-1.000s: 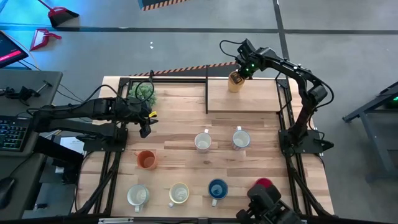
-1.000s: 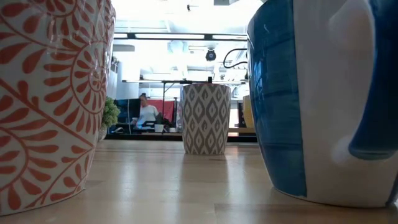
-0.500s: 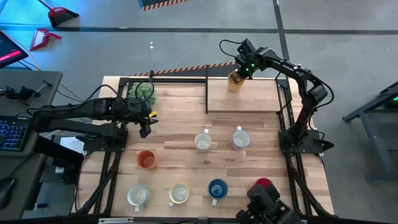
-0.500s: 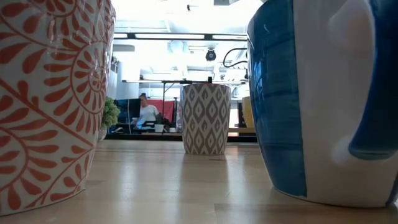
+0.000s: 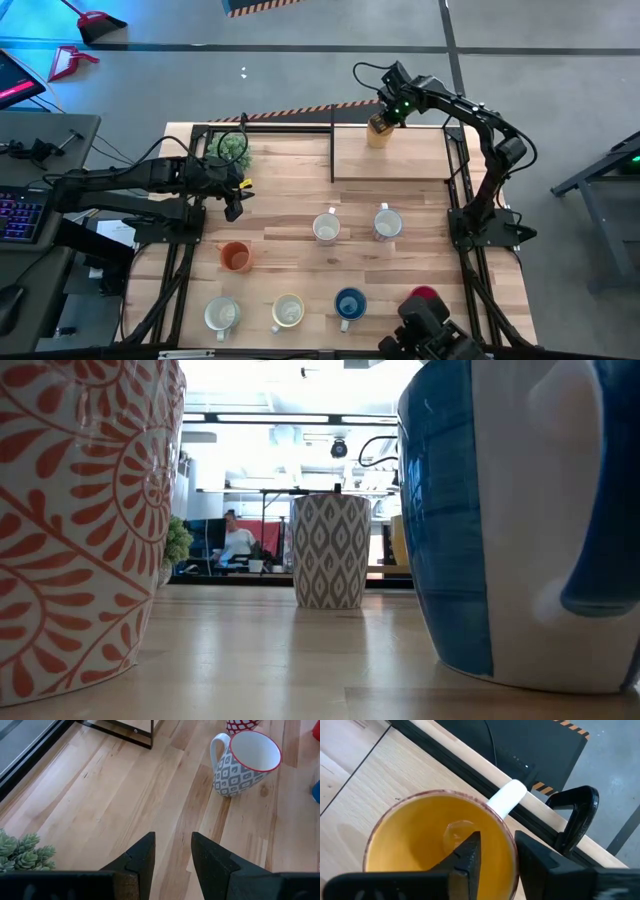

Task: Place coffee mugs
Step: Put the yellow mug on the shelf, then put the gray patterned mug on the shelf

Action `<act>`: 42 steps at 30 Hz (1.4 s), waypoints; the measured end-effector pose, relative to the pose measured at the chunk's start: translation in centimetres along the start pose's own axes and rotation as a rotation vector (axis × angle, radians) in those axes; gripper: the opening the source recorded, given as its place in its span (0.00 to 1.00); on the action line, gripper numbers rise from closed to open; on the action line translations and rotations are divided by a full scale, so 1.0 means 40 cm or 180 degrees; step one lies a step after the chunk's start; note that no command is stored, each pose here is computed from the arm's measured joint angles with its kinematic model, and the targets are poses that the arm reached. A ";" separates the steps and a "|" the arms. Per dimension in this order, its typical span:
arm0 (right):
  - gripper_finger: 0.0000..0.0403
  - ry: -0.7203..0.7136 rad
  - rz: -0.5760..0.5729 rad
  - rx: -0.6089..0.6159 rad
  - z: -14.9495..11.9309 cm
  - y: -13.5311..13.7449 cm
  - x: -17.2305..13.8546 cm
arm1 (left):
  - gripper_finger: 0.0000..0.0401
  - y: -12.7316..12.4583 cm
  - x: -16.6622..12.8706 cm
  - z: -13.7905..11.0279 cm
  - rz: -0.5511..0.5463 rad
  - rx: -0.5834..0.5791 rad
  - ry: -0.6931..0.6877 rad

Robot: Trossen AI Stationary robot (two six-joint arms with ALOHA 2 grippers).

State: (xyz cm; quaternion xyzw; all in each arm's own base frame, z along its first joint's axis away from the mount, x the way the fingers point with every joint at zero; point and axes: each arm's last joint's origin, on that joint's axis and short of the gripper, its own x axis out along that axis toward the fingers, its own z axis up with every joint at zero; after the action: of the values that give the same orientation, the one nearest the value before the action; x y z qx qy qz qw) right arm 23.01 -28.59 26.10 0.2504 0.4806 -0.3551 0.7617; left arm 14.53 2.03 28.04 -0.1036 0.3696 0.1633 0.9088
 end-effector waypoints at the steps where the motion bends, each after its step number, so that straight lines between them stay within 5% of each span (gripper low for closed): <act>1: 0.23 -0.0002 0.0000 -0.0001 0.001 0.000 -0.001 | 0.29 0.000 0.000 0.000 0.0001 -0.0001 0.0000; 13: 0.23 -0.0244 0.0005 -0.0055 0.064 0.005 -0.115 | 0.29 0.000 0.000 0.000 0.0000 0.0000 0.0001; 21: 0.23 -0.0060 0.0729 -0.0242 0.060 0.105 -0.170 | 0.29 0.000 0.000 0.000 0.0001 0.0001 0.0000; 25: 0.23 0.0345 0.1044 -0.0671 0.010 0.204 -0.186 | 0.29 0.000 0.000 0.000 0.0013 0.0027 -0.0002; 28: 0.20 0.0432 0.0782 -0.1096 -0.031 0.267 -0.223 | 0.29 0.001 0.000 0.000 0.0046 0.0031 -0.0008; 36: 0.10 0.0116 0.1081 -0.1262 -0.158 0.384 -0.404 | 0.29 0.001 0.000 0.000 0.0047 0.0029 -0.0009; 42: 0.12 0.0190 0.0982 -0.1201 -0.299 0.456 -0.436 | 0.29 0.001 0.000 0.000 0.0046 -0.0002 -0.0012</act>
State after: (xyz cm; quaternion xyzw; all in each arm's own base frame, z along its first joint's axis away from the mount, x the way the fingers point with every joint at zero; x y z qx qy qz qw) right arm 25.64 -3.37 37.78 0.1847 0.5168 -0.1309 0.8257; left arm 14.52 2.08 28.05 -0.1008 0.3686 0.1702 0.9083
